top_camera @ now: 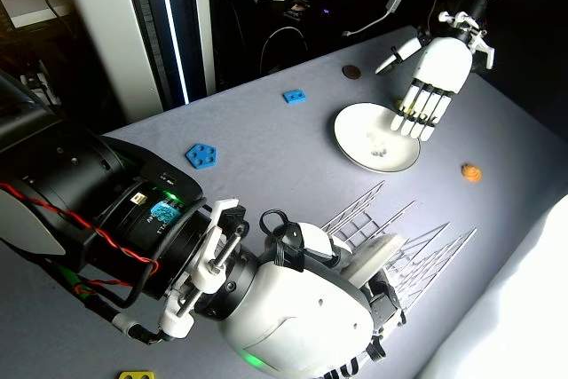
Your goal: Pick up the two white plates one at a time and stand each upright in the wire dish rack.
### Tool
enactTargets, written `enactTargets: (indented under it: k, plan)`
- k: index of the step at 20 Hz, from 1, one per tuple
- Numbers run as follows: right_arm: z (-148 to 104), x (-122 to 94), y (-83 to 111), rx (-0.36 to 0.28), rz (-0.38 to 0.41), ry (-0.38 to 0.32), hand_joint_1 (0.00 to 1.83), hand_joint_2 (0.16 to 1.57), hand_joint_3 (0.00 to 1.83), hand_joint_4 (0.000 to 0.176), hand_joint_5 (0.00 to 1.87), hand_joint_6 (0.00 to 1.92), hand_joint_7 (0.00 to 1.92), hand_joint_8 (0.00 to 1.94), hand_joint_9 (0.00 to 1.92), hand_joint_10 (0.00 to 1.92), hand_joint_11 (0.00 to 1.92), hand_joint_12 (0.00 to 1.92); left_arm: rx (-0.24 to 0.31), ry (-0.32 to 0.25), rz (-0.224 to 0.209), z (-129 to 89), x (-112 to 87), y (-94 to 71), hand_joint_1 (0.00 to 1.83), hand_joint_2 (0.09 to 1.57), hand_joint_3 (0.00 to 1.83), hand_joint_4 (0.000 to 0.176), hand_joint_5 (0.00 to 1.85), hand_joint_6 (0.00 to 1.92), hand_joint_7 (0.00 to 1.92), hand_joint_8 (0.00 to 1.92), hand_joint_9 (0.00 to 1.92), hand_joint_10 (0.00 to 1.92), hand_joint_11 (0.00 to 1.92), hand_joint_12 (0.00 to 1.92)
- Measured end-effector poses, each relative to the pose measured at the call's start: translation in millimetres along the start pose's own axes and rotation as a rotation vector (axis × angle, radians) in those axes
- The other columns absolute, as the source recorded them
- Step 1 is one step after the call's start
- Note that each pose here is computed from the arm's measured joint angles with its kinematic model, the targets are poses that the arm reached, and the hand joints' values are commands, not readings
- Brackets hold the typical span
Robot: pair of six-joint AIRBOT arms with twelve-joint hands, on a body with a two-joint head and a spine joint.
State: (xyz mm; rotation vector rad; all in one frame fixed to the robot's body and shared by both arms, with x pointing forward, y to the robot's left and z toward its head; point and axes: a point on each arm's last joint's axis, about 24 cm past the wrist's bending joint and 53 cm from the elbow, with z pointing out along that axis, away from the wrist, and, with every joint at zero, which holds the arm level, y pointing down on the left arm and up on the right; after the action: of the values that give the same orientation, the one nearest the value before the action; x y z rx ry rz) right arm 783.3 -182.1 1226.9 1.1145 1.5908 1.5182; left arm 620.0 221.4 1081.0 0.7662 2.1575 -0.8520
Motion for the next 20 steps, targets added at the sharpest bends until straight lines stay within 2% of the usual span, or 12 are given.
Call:
enactTargets:
  k: [1,2,3,4,5,6,7,8,12,13,20]
  plan:
    - [1,-1,0.8,-0.004,-0.002,-0.001,1.15,1.18,0.0,0.0,0.85,1.18,0.83,0.54,0.91,0.18,0.52,1.17,-0.001,0.001,0.001,0,0.2,0.3,0.0,1.06,0.0,0.0,0.0,0.0,0.0,0.0,0.0,0.0,0.0,0.0]
    - [1,0,0.2,-0.007,-0.005,0.002,1.14,1.17,0.0,0.0,0.85,1.17,0.88,0.24,0.91,0.13,0.5,1.16,-0.001,0.0,0.001,0,0.0,0.5,0.0,1.06,0.0,0.0,0.0,0.0,0.0,0.0,0.0,0.0,0.0,0.0]
    - [1,1,1.1,-0.012,-0.005,0.005,1.14,1.17,0.0,0.0,0.85,1.17,0.88,0.24,0.91,0.13,0.5,1.16,-0.002,0.0,0.001,0,-0.1,0.7,0.0,1.06,0.0,0.0,0.0,0.0,0.0,0.0,0.0,0.0,0.0,0.0]
    - [1,0,-0.7,-0.011,-0.005,0.005,1.16,1.09,0.0,0.0,0.76,0.26,0.88,0.05,0.87,0.05,0.41,1.17,-0.005,0.001,0.0,0,0.5,1.7,0.0,1.06,0.0,0.0,0.0,0.0,0.0,0.0,0.0,0.0,0.0,0.0]
    - [1,1,0.1,-0.016,-0.002,0.007,1.16,1.09,0.0,0.0,0.76,0.26,0.88,0.05,0.87,0.05,0.41,1.17,-0.005,0.002,-0.003,0,1.2,1.8,0.0,1.06,0.0,0.0,0.0,0.0,0.0,0.0,0.0,0.0,0.0,0.0]
    - [1,1,-0.1,-0.014,-0.002,0.007,1.09,1.07,0.0,0.0,0.76,0.13,0.86,0.02,0.82,0.02,0.32,1.21,-0.006,0.005,-0.001,0,2.1,2.1,0.0,1.05,0.0,0.0,0.0,0.0,0.0,0.0,0.0,0.0,0.0,0.0]
    - [1,1,-0.4,-0.014,-0.001,0.006,1.09,1.03,0.0,0.0,0.73,0.07,0.82,0.0,0.77,0.0,0.21,1.24,-0.006,0.007,-0.001,0,2.7,2.2,0.0,1.05,0.0,0.0,0.0,0.0,0.0,0.0,0.0,0.0,0.0,0.0]
    - [1,1,-0.6,-0.013,-0.001,0.006,1.13,1.02,0.0,0.0,0.73,0.04,0.81,0.0,0.76,0.0,0.23,1.23,-0.006,0.007,-0.001,0,2.7,2.1,0.0,1.05,0.0,0.0,0.0,0.0,0.0,0.0,0.0,0.0,0.0,0.0]
    - [1,3,3.3,-0.032,0.001,0.016,1.12,1.04,0.0,0.0,0.68,0.0,0.74,0.0,0.68,0.0,0.17,1.16,-0.007,0.006,-0.002,-1,2.5,2.6,0.0,1.05,0.0,0.0,0.0,0.0,0.0,0.0,0.0,0.0,0.0,0.0]
    - [1,4,5.9,-0.038,0.001,0.017,1.12,1.06,0.01,0.0,0.6,0.0,0.64,0.0,0.59,0.0,0.13,1.13,-0.007,0.006,-0.002,-1,2.5,2.5,0.0,1.08,0.01,0.0,0.0,0.0,0.0,0.0,0.0,0.0,0.0,0.0]
    - [1,6,9.6,-0.033,0.005,0.016,1.08,1.09,0.01,0.0,0.52,0.0,0.53,0.0,0.48,0.0,0.02,1.11,-0.006,0.01,-0.004,2,4.3,2.6,0.0,1.06,0.0,0.0,0.0,0.0,0.0,0.0,0.0,0.0,0.0,0.0]
